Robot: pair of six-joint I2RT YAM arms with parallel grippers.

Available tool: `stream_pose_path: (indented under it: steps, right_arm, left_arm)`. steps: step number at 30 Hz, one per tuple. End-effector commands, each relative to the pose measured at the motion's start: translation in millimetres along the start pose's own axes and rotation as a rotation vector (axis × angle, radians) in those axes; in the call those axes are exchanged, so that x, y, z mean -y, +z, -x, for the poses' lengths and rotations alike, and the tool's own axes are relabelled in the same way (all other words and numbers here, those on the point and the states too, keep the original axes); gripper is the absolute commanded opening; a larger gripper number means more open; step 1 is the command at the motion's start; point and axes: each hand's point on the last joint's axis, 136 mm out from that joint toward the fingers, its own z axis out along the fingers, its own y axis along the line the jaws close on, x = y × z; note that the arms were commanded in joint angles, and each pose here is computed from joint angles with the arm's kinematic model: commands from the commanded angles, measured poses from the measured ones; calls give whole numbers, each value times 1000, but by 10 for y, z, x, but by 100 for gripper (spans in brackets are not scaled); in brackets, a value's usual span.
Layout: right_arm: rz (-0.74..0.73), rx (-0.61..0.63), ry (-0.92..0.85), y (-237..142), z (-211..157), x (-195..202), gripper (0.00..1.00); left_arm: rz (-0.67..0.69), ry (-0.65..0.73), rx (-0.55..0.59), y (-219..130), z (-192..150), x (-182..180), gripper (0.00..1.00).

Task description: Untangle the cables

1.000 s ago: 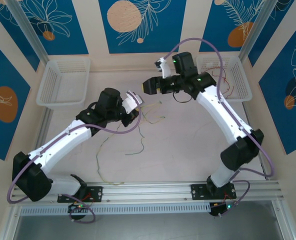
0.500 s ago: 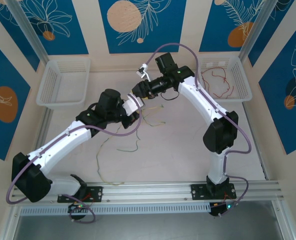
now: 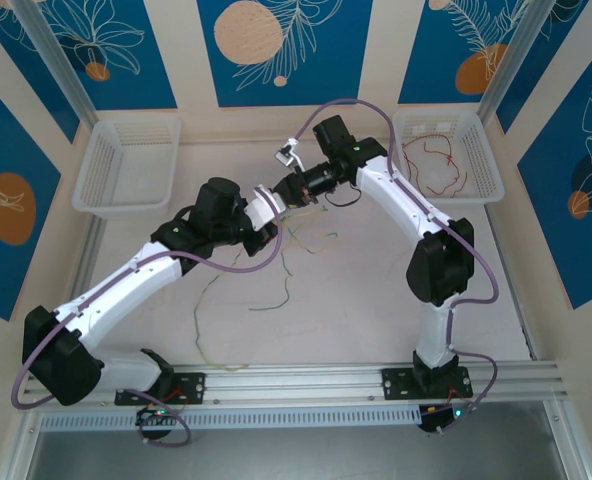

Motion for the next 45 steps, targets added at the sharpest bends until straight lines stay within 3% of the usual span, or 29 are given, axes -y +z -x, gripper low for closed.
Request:
stream_pose_path:
  steps: [1, 9, 14, 16, 18, 21, 26, 33, 41, 45]
  right_arm:
    - [-21, 70, -25, -205, 68, -174, 0]
    - [-227, 328, -55, -713, 229, -39, 0]
    - [-249, 471, -68, -1113, 146, -101, 0]
    - [-223, 405, -78, -1024, 76, -156, 2]
    - [-169, 253, -40, -795, -12, -140, 38]
    - [-139, 132, 80, -510, -14, 82, 42]
    - [-88, 82, 150, -280, 31, 99, 66]
    - [40, -1, 276, -27, -84, -2, 67]
    - [140, -8, 281, 54, -27, -119, 71]
    - [208, -70, 271, 202, -72, -287, 70]
  left_arm:
    - [8, 13, 7, 35, -15, -2, 0]
    - [14, -8, -27, 124, -174, -25, 0]
    - [12, -13, -31, 111, -227, -11, 0]
    - [10, -11, -24, 99, -210, -6, 0]
    - [-21, 5, 1, 90, -152, 44, 0]
    - [-78, 40, 44, 73, -40, 146, 0]
    - [-106, 153, 94, 19, 57, 266, 0]
    - [-101, 231, 100, -13, 63, 277, 0]
    - [-119, 207, 83, 49, 17, 289, 0]
    - [-119, 206, 77, 59, 6, 288, 0]
